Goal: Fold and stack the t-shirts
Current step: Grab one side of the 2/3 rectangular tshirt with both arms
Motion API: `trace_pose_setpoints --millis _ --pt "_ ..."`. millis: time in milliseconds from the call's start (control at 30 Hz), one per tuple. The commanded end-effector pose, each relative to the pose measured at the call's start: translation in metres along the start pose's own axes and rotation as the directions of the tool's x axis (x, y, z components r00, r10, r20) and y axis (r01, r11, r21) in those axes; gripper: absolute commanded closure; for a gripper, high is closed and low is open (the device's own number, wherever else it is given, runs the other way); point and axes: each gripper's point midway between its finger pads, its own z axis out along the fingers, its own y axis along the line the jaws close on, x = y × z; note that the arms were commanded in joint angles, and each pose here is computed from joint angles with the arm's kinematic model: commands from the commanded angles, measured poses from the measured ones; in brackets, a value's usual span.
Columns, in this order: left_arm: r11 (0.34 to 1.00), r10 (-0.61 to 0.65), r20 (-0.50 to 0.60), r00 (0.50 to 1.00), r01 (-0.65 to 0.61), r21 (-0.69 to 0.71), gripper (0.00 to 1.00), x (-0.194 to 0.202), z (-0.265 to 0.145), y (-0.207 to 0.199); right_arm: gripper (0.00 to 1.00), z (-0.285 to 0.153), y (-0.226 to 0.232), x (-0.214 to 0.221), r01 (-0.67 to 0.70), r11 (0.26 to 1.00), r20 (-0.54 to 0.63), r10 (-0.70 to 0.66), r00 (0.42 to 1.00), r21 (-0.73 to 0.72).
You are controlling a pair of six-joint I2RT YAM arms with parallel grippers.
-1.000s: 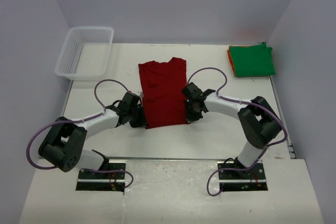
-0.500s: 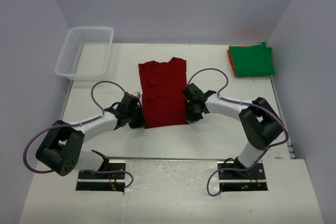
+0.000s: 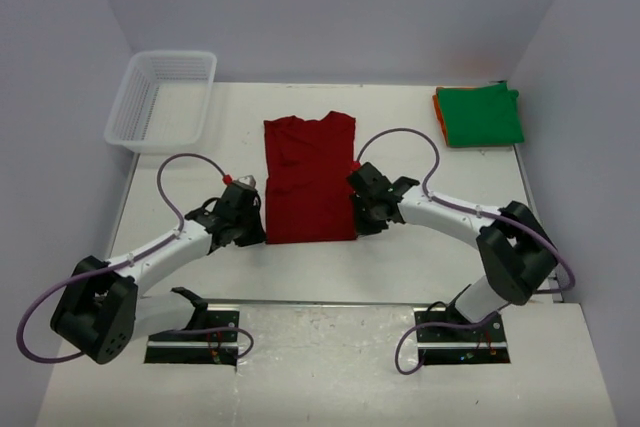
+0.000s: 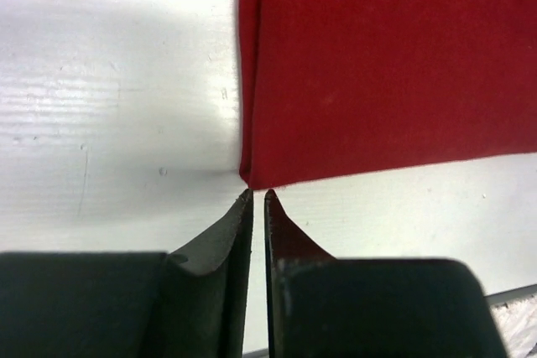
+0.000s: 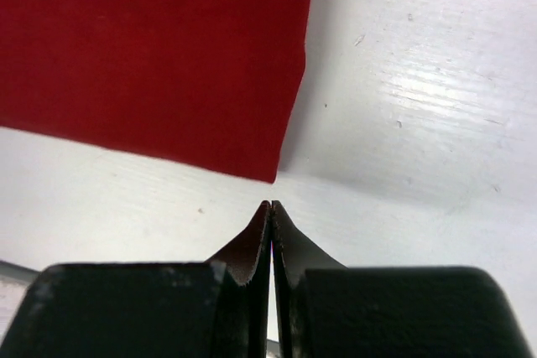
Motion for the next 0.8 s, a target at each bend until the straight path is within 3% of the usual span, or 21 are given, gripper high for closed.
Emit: trace_pose_setpoints --millis 0,33,100,133,167,233,367,567,767 --pt "1.000 0.015 0.048 0.999 -0.015 -0.003 0.90 -0.013 -0.019 -0.006 1.00 -0.040 0.005 -0.022 -0.016 1.000 0.131 0.019 0.991 -0.024" --pt "1.000 0.015 0.053 0.998 -0.015 0.009 0.89 -0.013 -0.022 -0.009 1.00 -0.045 0.005 -0.023 -0.016 0.999 0.145 0.021 0.989 -0.031" --pt "0.999 0.011 0.070 0.997 -0.014 0.038 0.82 -0.016 -0.030 -0.014 0.87 -0.050 0.007 -0.023 -0.025 0.998 0.155 0.033 0.987 -0.058" --pt "0.998 0.011 0.072 0.997 -0.014 0.053 0.79 -0.017 -0.032 -0.017 0.78 -0.052 0.010 -0.022 -0.028 0.997 0.156 0.040 0.987 -0.077" --pt "0.998 0.005 0.087 0.996 -0.010 0.066 0.77 -0.019 -0.036 -0.020 0.63 -0.051 0.013 -0.023 -0.037 0.995 0.156 0.052 0.986 -0.098" --pt "0.997 -0.001 0.104 0.995 -0.007 0.075 0.75 -0.022 -0.039 -0.021 0.55 -0.046 0.011 -0.022 -0.077 0.989 0.146 0.096 0.985 -0.126" --pt "0.995 0.000 0.122 0.993 -0.012 0.096 0.68 -0.025 -0.045 -0.024 0.37 -0.039 0.025 -0.016 -0.163 0.920 0.097 0.210 0.973 -0.358" --pt "0.986 0.004 0.091 0.996 -0.020 0.167 0.64 -0.017 -0.045 -0.035 0.36 -0.028 0.036 -0.002 -0.249 0.832 0.041 0.309 0.950 -0.496" --pt "0.982 0.012 0.093 0.996 -0.029 0.184 0.64 -0.018 -0.047 -0.039 0.46 -0.007 0.035 0.006 -0.319 0.796 -0.018 0.362 0.932 -0.515"
